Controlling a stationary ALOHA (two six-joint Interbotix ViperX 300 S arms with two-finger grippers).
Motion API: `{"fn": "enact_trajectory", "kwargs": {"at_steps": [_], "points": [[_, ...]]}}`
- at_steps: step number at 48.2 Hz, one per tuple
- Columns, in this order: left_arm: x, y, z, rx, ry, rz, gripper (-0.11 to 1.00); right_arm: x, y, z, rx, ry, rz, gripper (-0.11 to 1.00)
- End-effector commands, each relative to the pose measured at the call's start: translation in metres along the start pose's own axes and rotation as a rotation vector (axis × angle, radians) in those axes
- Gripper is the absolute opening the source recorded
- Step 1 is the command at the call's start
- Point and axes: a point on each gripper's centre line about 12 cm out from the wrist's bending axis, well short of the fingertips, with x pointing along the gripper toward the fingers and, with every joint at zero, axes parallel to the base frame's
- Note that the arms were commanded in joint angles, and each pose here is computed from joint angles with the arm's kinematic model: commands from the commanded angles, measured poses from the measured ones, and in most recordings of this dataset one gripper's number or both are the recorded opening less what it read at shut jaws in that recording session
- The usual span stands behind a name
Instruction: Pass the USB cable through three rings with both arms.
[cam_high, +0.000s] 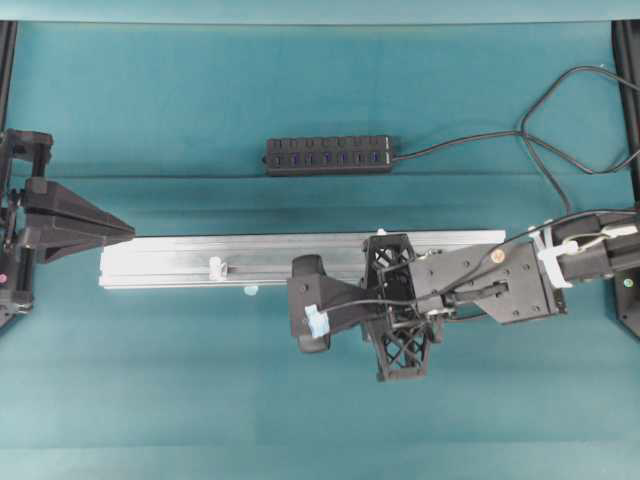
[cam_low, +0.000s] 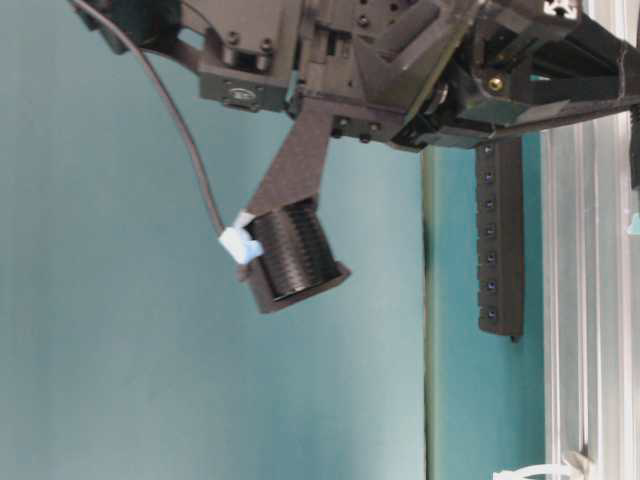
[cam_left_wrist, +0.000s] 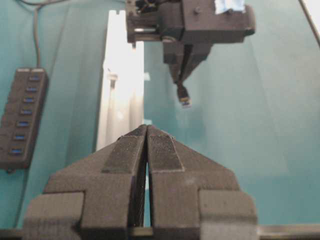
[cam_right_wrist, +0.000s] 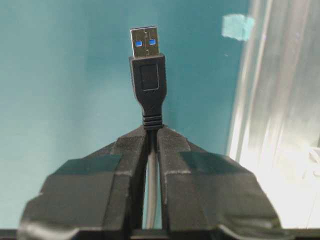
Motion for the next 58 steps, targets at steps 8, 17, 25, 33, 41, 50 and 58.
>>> {"fn": "enact_trajectory", "kwargs": {"at_steps": [8,17,25,33,41,50,58], "points": [[0.000,0.001,0.010,0.005,-0.025,0.003,0.02,-0.041,0.000,0.007,-0.016,-0.030,-0.009,-0.07],[0.001,0.002,0.010,0.003,-0.022,0.009,0.02,-0.067,-0.007,-0.001,-0.040,0.020,-0.056,-0.07],[0.001,0.002,0.010,0.002,-0.020,0.009,0.02,-0.082,-0.013,-0.008,-0.057,0.043,-0.101,-0.07],[0.001,0.002,0.009,0.004,-0.019,0.007,0.02,-0.089,-0.015,-0.018,-0.065,0.056,-0.120,-0.07],[0.001,0.002,0.010,0.003,-0.019,0.009,0.02,-0.093,-0.019,-0.035,-0.069,0.085,-0.139,-0.07],[0.001,0.002,0.009,0.003,-0.017,0.009,0.02,-0.101,-0.027,-0.057,-0.065,0.125,-0.165,-0.07],[0.001,0.002,0.009,-0.001,-0.019,0.009,0.02,-0.103,-0.033,-0.080,-0.067,0.143,-0.189,-0.07]]}}
